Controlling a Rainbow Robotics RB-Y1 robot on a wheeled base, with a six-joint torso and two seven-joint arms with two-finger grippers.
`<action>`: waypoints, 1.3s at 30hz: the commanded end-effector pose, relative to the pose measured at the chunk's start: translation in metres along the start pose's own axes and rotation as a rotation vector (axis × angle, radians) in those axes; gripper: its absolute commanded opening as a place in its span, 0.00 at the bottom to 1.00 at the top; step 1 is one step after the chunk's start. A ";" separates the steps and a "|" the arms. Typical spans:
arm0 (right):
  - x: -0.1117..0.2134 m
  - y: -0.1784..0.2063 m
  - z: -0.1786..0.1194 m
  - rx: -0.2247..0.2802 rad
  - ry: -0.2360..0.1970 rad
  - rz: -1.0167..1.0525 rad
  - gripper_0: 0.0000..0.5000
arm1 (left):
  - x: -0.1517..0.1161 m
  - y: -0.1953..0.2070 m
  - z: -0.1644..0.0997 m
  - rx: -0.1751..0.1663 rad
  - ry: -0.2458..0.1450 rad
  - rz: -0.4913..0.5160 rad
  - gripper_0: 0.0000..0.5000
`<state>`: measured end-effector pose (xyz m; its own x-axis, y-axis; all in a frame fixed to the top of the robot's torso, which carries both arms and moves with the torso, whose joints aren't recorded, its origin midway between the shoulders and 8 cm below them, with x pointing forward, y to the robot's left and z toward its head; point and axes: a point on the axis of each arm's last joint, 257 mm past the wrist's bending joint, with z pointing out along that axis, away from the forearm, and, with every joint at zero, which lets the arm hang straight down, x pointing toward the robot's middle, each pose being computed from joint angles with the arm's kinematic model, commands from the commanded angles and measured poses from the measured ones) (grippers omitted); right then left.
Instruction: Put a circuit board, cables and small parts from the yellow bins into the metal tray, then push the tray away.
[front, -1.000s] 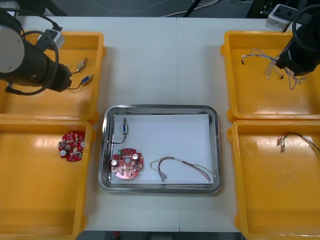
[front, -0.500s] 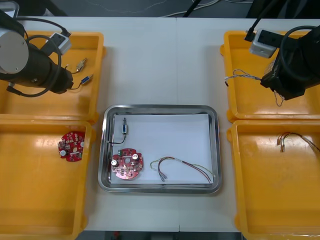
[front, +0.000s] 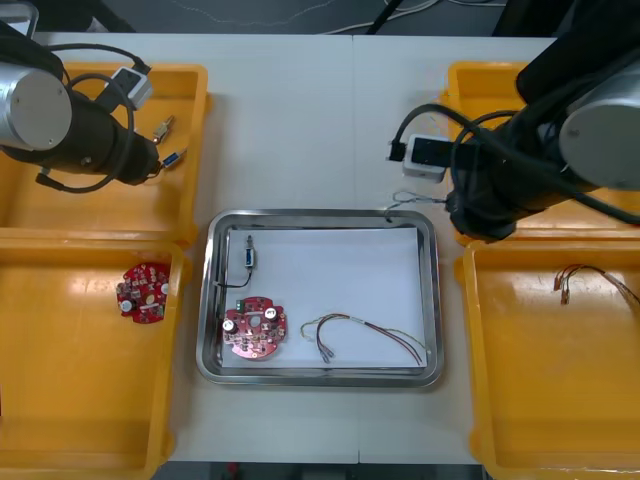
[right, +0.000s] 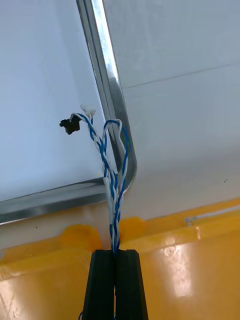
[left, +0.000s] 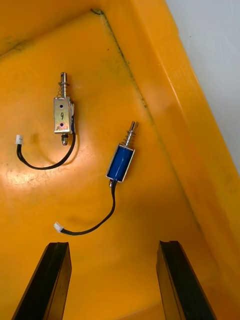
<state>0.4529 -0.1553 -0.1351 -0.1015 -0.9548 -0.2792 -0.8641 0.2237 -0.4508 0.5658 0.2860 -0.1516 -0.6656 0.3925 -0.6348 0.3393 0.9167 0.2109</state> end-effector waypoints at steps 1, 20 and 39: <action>-0.037 0.030 0.020 -0.013 -0.051 -0.006 0.00 | -0.040 -0.021 -0.002 0.035 -0.076 0.190 1.00; -0.075 0.080 0.071 -0.101 -0.107 -0.029 0.00 | -0.054 -0.025 0.006 0.027 -0.084 0.253 1.00; -0.061 0.081 0.115 -0.118 -0.059 0.007 0.00 | -0.062 -0.004 0.007 -0.009 -0.100 0.372 1.00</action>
<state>0.4462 -0.0731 -0.2576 -0.1166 -0.9405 -0.3191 -0.9152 0.2266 -0.3333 0.5914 0.2697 -0.1526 -0.5775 0.5504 -0.6030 0.4603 0.8295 0.3164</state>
